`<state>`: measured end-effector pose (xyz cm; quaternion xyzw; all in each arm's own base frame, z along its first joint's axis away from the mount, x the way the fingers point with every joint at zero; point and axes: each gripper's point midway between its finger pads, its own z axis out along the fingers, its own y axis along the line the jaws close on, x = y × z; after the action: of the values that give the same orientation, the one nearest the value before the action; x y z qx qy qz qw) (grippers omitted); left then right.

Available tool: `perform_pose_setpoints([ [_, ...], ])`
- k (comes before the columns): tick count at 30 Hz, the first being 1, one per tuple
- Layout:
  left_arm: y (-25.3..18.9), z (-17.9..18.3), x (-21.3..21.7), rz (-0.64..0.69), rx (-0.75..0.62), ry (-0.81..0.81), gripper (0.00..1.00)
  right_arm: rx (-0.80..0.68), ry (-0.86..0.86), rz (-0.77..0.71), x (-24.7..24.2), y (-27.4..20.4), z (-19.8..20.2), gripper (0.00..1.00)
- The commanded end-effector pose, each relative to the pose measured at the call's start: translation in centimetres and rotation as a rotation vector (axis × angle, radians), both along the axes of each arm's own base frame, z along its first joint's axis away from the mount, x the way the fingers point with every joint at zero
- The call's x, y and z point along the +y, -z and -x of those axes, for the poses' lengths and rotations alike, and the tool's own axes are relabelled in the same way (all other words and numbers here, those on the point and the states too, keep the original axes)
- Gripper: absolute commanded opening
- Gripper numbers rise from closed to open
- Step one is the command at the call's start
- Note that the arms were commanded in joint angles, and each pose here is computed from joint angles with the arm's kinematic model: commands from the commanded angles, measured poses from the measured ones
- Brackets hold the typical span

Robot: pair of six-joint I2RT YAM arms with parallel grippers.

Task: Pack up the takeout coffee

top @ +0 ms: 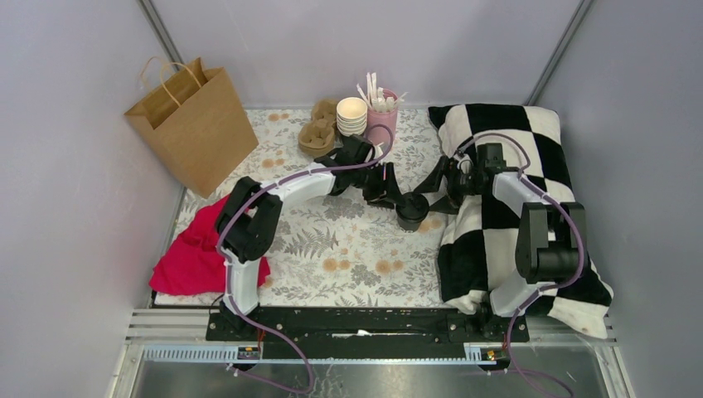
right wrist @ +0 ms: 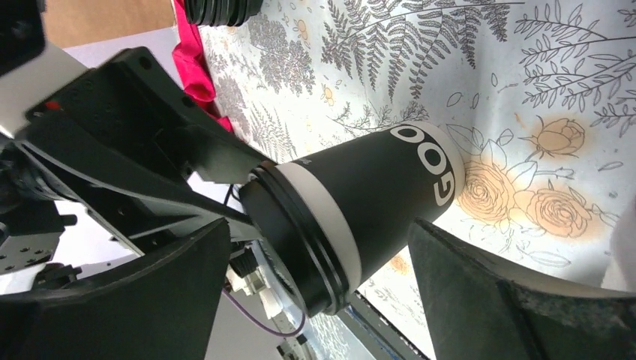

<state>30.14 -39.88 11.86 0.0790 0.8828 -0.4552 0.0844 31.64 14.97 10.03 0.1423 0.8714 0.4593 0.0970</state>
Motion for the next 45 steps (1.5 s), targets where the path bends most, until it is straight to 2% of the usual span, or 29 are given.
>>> perform_pose_setpoints([
  [1, 2.4, 1.0, 0.3, -0.096, 0.039, 0.028, 0.55, -0.029, -0.022, 0.086, -0.7, -2.7, 0.3, 0.99],
  [5, -0.5, -0.2, -0.8, -0.047, -0.004, 0.035, 0.66, -0.052, -0.005, 0.089, -0.8, -4.4, 0.1, 1.00],
  [9, -2.1, -0.8, -0.2, -0.036, -0.028, 0.019, 0.76, -0.063, -0.024, 0.198, -2.0, -5.1, 0.5, 1.00],
  [14, -5.0, -1.1, 1.9, -0.020, -0.088, -0.020, 0.83, -0.131, -0.090, 0.425, -2.8, -6.1, 1.2, 1.00],
  [18, -6.9, -1.1, 4.6, -0.051, -0.139, -0.078, 0.84, -0.169, -0.204, 0.691, -2.6, -6.3, 1.9, 1.00],
  [22, -7.8, -0.4, 7.6, -0.097, -0.172, -0.148, 0.87, -0.230, -0.297, 0.827, -1.6, -6.8, 2.1, 1.00],
  [26, -7.5, 0.8, 9.7, -0.124, -0.180, -0.187, 0.90, -0.272, -0.373, 0.873, 0.0, -7.0, 2.4, 1.00],
  [27, -7.4, 1.1, 10.0, -0.126, -0.176, -0.190, 0.96, -0.273, -0.387, 0.874, 0.3, -6.8, 2.4, 1.00],
  [28, -7.3, 1.4, 10.2, -0.128, -0.170, -0.192, 0.97, -0.275, -0.402, 0.879, 0.6, -6.6, 2.5, 1.00],
  [36, -7.6, 2.3, 10.7, -0.116, -0.160, -0.207, 0.98, -0.283, -0.476, 0.895, 2.3, -5.4, 3.0, 1.00],
  [45, -7.4, 2.7, 10.7, -0.104, -0.153, -0.209, 0.98, -0.272, -0.494, 1.012, 1.5, -4.2, 3.2, 1.00],
])
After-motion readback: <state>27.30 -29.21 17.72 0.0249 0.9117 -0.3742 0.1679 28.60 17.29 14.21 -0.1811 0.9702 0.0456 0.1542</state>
